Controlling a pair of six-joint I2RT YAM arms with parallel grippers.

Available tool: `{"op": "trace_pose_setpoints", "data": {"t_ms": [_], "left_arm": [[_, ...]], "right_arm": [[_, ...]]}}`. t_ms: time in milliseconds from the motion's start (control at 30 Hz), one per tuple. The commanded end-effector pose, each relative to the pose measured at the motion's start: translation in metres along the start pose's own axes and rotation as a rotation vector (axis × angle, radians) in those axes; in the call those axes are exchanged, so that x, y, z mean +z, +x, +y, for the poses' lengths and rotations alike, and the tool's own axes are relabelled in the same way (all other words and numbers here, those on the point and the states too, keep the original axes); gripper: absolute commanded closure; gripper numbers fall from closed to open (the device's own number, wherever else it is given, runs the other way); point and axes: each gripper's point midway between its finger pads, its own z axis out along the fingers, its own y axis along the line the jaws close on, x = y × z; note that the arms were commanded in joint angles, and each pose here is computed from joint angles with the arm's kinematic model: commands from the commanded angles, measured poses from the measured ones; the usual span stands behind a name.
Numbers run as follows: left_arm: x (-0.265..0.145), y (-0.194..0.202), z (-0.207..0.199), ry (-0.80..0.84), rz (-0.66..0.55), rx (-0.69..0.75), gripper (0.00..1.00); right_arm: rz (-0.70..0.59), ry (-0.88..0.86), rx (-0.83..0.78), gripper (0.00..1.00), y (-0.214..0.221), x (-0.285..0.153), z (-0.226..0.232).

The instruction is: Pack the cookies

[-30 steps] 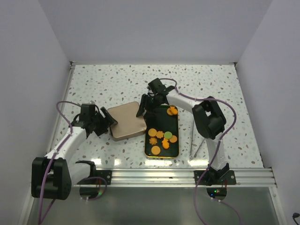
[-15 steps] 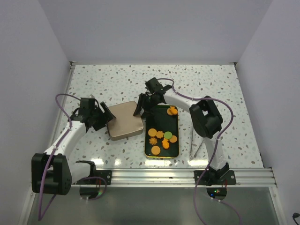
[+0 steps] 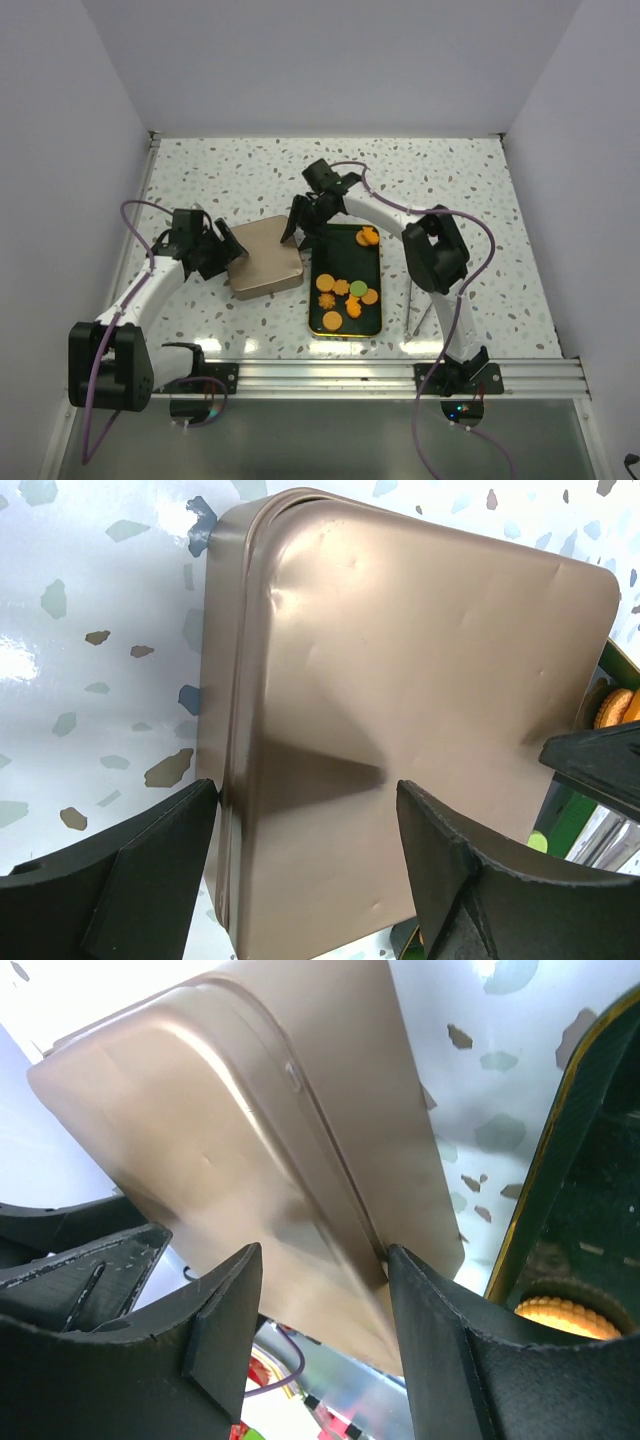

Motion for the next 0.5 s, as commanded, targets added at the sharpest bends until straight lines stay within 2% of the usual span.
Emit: {"op": "trace_pose_setpoints", "data": {"t_ms": [0,467], "left_arm": [[-0.005,-0.010,-0.012,0.040,-0.021,0.031,0.22],[-0.009,-0.009,-0.011,0.037,-0.025,0.033,0.23]], "right_arm": [[0.007,0.027,0.019,0.43,0.004,-0.004,0.006],[0.035,0.050,0.018,0.42,0.015,0.010,0.002]]}}
